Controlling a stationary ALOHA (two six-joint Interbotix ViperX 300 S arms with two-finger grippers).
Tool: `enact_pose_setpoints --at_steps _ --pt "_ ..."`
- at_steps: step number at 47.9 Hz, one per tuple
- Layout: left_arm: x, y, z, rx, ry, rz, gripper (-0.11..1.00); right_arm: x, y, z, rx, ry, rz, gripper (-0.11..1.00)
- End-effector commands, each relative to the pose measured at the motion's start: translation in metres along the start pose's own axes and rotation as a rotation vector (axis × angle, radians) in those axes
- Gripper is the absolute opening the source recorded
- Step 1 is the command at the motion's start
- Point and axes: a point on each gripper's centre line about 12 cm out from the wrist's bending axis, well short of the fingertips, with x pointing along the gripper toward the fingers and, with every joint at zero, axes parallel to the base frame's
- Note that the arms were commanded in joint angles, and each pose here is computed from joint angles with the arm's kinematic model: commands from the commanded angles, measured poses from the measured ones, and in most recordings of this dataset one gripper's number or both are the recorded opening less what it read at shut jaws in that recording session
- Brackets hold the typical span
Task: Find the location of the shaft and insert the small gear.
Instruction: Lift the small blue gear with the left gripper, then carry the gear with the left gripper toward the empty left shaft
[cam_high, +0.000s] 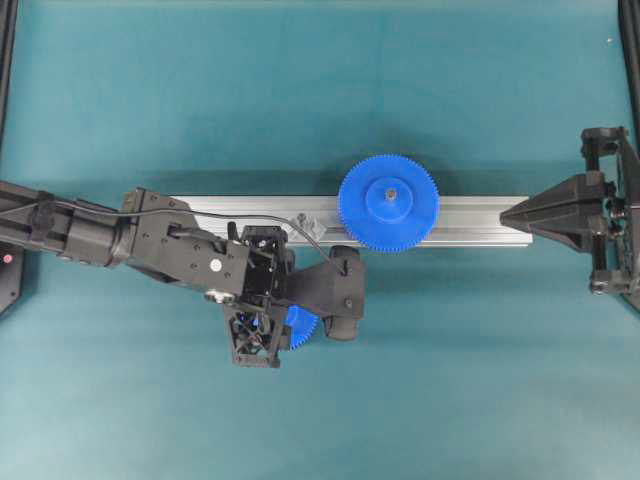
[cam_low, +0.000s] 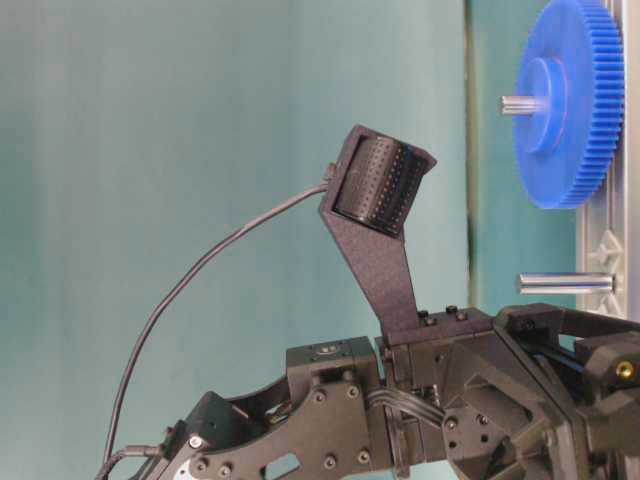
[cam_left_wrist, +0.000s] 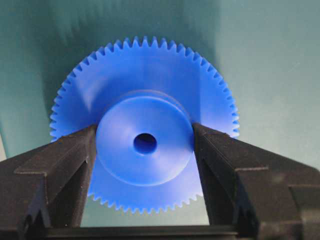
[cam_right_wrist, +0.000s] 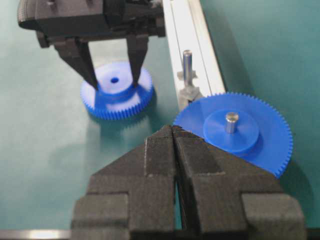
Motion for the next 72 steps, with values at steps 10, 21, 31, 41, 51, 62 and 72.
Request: enact_pose_setpoints --at_steps 10,21,31,41,51,62,72 --pt "-0.018 -0.002 0.013 0.003 -0.06 -0.004 0.63 0.001 0.0 0.005 0.013 -0.015 0.0 0.01" --pt "-0.032 -0.002 0.018 0.006 -0.095 -0.006 0.63 0.001 0.0 0.005 0.013 -0.015 0.0 0.01" --pt "-0.061 -0.002 0.021 0.006 -0.139 -0.007 0.63 0.001 0.0 0.005 0.011 -0.015 0.0 0.01" --pt "-0.09 0.0 0.021 0.008 -0.15 -0.006 0.63 0.001 0.0 0.005 0.013 -0.015 0.0 0.01" --pt "-0.116 0.004 0.024 0.04 -0.141 0.002 0.63 0.001 0.0 0.005 0.013 -0.013 -0.002 0.01" --pt "-0.132 0.014 0.031 0.067 -0.135 0.015 0.63 -0.001 0.0 0.006 0.013 -0.023 0.001 0.01" --pt "-0.138 0.02 0.036 0.073 -0.151 0.021 0.63 -0.003 0.001 0.008 0.013 -0.034 0.003 0.01"
